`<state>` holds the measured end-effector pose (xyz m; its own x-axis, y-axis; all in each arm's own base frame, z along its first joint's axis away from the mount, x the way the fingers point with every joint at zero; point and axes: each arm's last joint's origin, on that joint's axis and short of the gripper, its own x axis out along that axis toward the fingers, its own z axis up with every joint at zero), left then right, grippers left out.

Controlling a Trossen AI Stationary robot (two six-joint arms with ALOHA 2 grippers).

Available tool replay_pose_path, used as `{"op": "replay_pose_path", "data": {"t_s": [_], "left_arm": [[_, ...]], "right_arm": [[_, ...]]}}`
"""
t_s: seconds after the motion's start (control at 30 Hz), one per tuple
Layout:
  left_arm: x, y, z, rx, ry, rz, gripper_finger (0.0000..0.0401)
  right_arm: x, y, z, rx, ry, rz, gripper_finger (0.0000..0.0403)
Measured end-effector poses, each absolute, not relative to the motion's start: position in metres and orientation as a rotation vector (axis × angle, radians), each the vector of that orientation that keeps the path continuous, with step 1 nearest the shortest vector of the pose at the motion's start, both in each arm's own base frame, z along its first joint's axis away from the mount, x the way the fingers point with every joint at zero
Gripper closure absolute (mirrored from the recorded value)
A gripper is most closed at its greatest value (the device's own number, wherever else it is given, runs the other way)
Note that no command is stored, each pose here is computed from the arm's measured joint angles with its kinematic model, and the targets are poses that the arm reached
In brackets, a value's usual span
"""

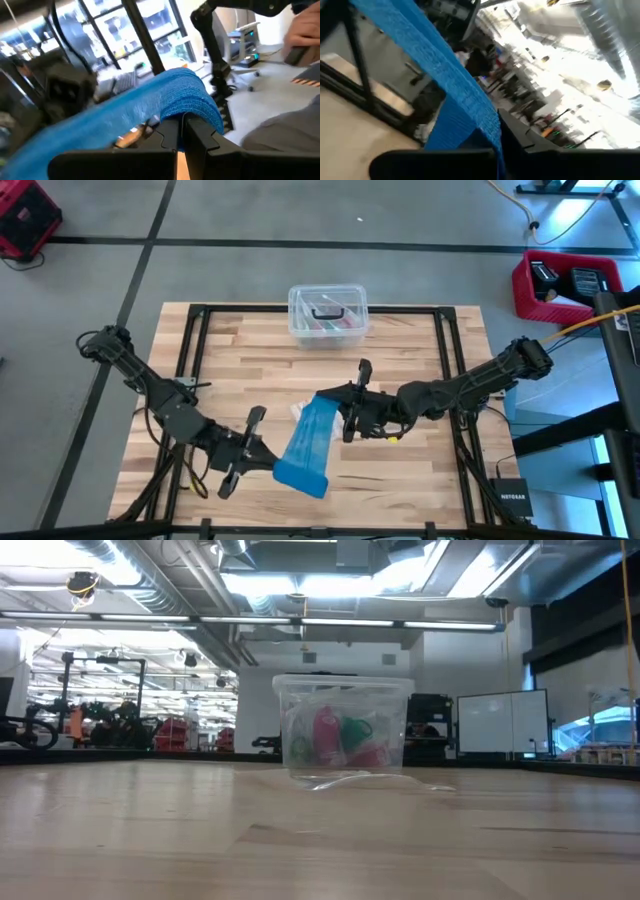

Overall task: Roll bandage
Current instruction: Roll the blue bandage

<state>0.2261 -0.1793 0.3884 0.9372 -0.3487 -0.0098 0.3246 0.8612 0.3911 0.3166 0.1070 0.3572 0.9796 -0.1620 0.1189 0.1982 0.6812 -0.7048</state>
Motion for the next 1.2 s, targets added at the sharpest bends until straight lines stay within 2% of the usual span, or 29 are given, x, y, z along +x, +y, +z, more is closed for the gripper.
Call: {"op": "replay_pose_path", "data": {"t_s": [0.1, 0.33, 0.53, 0.63, 0.8, 0.97, 1.1, 1.2], "left_arm": [[0.223, -0.179, 0.397, 0.452, -0.121, -0.261, 0.0400], [0.220, -0.168, 0.415, 0.629, -0.170, 0.104, 0.0400], [0.221, -0.164, 0.417, 0.666, -0.158, 0.174, 0.0400], [0.222, -0.161, 0.418, 0.653, -0.162, 0.187, 0.0400], [0.224, -0.158, 0.418, 0.642, -0.156, 0.205, 0.0400], [0.224, -0.159, 0.417, 0.649, -0.152, 0.202, 0.0400], [0.225, -0.159, 0.416, 0.658, -0.138, 0.198, 0.0400], [0.224, -0.158, 0.417, 0.660, -0.145, 0.202, 0.0400]], "right_arm": [[0.318, 0.107, 0.351, -0.690, -0.014, -0.137, 0.0392], [0.318, 0.111, 0.345, -0.423, -0.008, -0.006, 0.0392], [0.318, 0.113, 0.346, -0.244, -0.024, 0.066, 0.0371], [0.318, 0.112, 0.347, -0.207, -0.029, 0.034, 0.0335], [0.318, 0.111, 0.349, -0.195, -0.048, -0.005, 0.0244], [0.318, 0.113, 0.354, -0.153, -0.099, 0.080, 0.0163], [0.317, 0.114, 0.353, -0.128, -0.097, 0.109, 0.0126], [0.317, 0.114, 0.353, -0.126, -0.096, 0.108, 0.0115]]}}
